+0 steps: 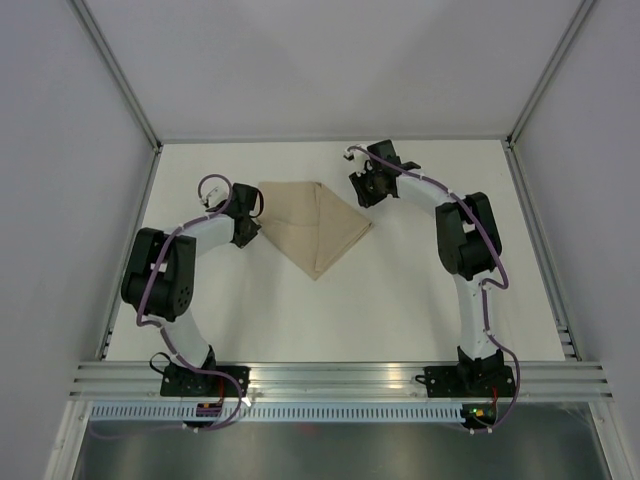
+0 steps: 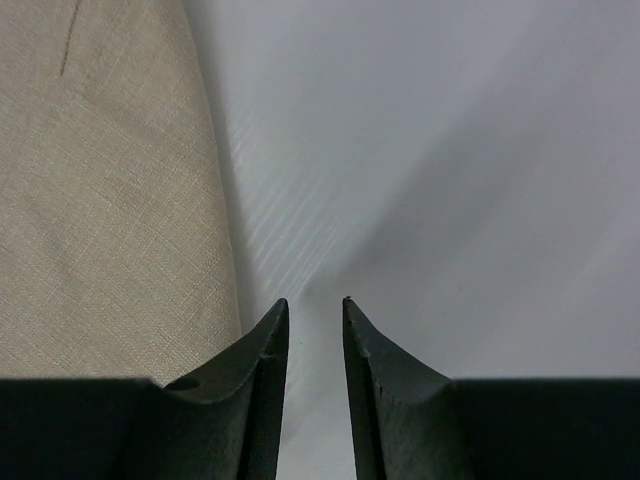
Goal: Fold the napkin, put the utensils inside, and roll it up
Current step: Adjust the napkin at the center of the board.
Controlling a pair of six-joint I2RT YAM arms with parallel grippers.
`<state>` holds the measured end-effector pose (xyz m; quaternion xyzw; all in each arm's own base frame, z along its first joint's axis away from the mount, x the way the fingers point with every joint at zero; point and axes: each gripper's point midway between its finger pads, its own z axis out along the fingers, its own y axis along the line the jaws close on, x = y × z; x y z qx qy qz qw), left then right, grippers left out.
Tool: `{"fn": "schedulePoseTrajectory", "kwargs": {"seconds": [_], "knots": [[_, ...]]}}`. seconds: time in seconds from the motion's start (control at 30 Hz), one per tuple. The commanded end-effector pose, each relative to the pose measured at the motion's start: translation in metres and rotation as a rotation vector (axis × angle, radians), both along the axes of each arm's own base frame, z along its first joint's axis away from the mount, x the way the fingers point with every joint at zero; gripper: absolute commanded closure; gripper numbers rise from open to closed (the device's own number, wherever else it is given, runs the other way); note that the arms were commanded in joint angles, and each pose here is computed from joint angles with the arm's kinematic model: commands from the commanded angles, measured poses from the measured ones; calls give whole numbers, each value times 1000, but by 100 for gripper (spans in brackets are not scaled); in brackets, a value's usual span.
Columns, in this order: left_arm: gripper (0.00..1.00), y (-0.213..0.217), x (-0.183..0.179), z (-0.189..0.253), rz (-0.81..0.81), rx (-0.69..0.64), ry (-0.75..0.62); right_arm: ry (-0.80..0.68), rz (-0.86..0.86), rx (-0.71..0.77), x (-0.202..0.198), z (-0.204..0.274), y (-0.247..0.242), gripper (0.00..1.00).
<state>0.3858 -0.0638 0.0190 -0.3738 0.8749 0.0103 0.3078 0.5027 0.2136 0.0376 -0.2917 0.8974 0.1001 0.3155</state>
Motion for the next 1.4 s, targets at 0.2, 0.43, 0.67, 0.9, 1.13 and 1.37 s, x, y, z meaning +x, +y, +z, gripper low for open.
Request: {"fn": "schedulePoseTrajectory", "kwargs": {"seconds": [0.2,0.43,0.67,0.9,1.13,1.37], "knots": [[98,-11,30,-1,20,-49,-24,57,-10,-64,-31,-23,-20,67],[98,-17,39,-7,-10,-53,-13,73,19,-67,-51,-25,-26,68],[98,-23,50,-7,-51,-57,-10,69,50,-35,-70,-9,-26,68],[98,-32,63,-4,-86,-73,-18,79,74,-35,-87,-6,-30,68],[98,-34,76,7,-105,-64,-31,69,71,-42,-93,1,-34,68],[92,-23,64,11,-39,-91,-20,57,13,-93,-82,6,-58,69]]}}
